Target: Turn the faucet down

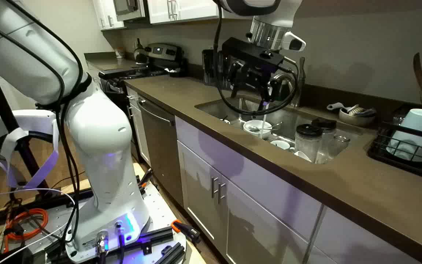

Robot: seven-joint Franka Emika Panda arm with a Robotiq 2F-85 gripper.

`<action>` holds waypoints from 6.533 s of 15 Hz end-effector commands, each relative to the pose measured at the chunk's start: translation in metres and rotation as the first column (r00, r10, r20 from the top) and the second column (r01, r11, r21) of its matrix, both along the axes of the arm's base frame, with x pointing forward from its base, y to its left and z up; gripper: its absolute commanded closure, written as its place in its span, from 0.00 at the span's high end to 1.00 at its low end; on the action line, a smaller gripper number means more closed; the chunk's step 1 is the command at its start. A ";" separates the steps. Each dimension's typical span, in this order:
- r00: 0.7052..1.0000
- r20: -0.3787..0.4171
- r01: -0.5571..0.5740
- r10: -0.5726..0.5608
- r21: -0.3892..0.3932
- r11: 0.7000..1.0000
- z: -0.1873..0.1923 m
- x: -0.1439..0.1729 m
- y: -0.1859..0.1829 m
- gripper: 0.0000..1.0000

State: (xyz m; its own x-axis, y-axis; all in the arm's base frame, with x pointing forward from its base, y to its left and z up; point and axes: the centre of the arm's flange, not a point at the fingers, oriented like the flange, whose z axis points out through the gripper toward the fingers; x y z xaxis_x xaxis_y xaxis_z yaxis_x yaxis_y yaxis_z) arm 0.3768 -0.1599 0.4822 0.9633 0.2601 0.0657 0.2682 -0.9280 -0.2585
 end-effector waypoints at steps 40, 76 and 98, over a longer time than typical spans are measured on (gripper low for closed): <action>0.977 0.194 0.119 -0.089 -0.151 0.981 0.050 0.199 0.093 1.00; 0.628 0.734 0.387 -0.260 -0.005 0.922 0.019 0.295 0.133 1.00; 0.435 0.862 0.381 -0.260 0.086 0.921 0.056 0.381 0.156 0.52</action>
State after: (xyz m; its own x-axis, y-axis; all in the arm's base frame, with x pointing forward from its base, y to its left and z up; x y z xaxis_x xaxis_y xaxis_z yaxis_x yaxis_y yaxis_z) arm 0.7397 -0.0161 0.5355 0.5096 0.0142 0.8603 -0.0171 -0.9995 0.0267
